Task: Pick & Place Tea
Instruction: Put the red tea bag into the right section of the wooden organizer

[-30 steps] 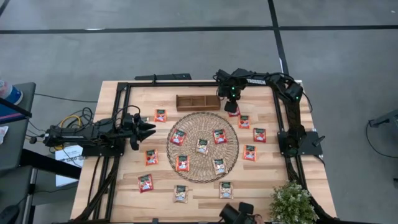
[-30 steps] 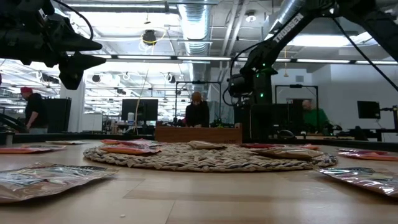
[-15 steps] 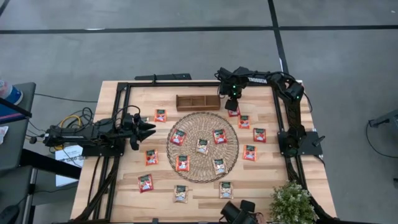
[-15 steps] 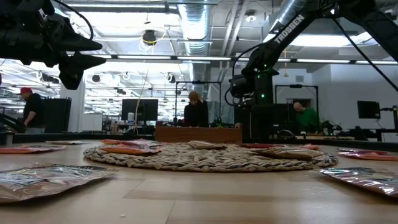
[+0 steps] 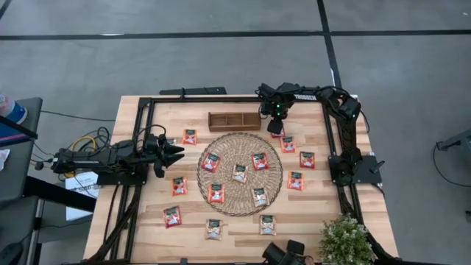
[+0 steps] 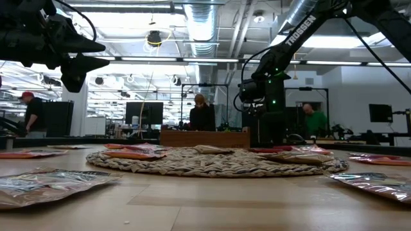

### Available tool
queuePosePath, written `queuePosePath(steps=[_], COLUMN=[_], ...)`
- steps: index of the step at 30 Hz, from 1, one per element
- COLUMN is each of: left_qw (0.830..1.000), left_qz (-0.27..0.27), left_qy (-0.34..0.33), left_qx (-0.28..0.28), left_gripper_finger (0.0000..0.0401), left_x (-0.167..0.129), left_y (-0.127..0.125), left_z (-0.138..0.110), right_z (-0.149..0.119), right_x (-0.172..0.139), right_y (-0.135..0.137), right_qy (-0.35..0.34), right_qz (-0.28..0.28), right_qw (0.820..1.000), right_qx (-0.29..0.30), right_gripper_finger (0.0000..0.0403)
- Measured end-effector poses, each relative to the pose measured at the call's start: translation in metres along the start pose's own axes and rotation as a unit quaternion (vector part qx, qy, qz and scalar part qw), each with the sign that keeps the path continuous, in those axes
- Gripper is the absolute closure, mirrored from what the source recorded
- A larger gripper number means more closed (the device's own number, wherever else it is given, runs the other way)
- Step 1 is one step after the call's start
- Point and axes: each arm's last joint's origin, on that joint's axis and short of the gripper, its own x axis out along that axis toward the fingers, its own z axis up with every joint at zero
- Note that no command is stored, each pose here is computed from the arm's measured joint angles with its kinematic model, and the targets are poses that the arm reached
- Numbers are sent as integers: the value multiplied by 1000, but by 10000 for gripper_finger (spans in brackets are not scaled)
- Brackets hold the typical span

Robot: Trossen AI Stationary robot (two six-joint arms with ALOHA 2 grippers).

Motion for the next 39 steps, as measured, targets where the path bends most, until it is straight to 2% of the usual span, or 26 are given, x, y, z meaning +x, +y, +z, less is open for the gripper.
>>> queuePosePath(steps=[10,30,39], left_qw=[1000,1000,1000], left_qz=[0,0,0], left_qy=[0,0,0], left_qx=[0,0,0], left_gripper_finger=[247,247,247], left_x=[0,0,0], left_y=[0,0,0], left_z=[0,0,0], right_z=[-1,-2,-2], right_x=[1,2,1], right_y=[-3,-6,-6], right_qy=[-4,0,0], right_qz=[-1,-2,-1], right_qw=[999,995,993], right_qx=[45,99,119], right_gripper_finger=[242,397,401])
